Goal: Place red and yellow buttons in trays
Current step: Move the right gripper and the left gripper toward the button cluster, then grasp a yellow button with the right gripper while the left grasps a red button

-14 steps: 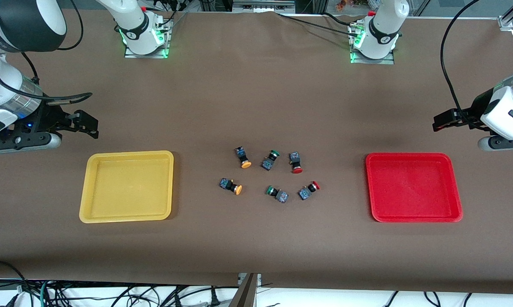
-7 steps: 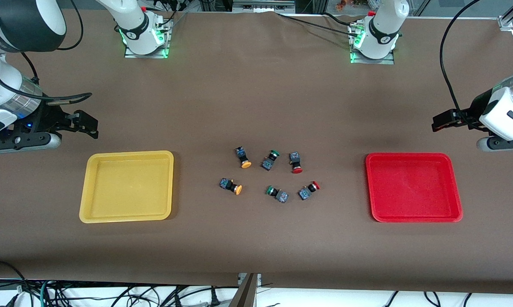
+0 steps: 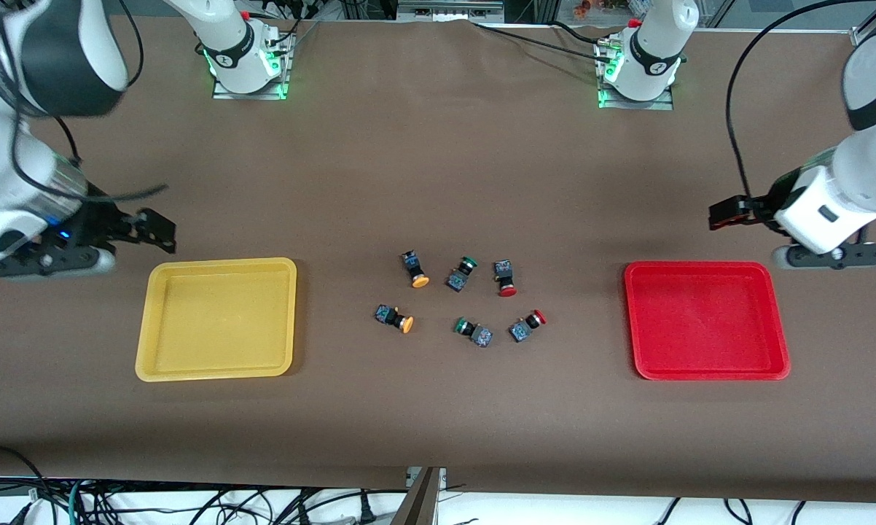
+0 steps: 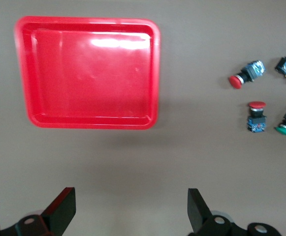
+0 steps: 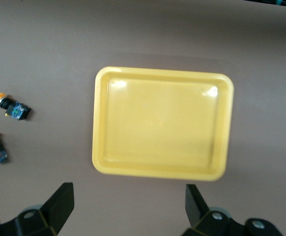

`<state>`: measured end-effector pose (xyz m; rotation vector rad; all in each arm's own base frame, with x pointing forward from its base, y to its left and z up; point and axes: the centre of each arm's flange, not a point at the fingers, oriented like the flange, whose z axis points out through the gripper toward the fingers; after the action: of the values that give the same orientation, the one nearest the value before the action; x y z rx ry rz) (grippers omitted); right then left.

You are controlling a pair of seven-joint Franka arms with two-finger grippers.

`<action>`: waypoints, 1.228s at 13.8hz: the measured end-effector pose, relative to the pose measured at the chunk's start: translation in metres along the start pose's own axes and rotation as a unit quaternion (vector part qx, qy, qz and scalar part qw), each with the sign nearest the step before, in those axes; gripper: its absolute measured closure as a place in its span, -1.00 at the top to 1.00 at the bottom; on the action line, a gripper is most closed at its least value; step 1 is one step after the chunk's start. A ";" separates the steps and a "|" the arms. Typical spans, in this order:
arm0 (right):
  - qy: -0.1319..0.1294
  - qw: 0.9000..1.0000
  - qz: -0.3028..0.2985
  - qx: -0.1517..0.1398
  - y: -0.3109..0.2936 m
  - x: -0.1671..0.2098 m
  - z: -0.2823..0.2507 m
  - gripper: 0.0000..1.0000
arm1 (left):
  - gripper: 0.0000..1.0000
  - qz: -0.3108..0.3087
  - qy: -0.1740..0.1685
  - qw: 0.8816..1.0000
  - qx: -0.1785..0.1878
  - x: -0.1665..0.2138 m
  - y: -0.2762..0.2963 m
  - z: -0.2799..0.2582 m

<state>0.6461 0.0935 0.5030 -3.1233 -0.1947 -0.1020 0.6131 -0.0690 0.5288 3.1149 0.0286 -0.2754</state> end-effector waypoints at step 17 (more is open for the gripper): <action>0.078 0.980 -0.179 0.031 -0.264 0.017 0.253 1.00 | 1.00 -0.011 0.001 1.000 -0.017 0.063 0.169 0.176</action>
<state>0.6465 0.3612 0.2535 -2.9627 -0.7390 -0.3333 0.6479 -0.2395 0.3464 3.0827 0.0662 -0.2703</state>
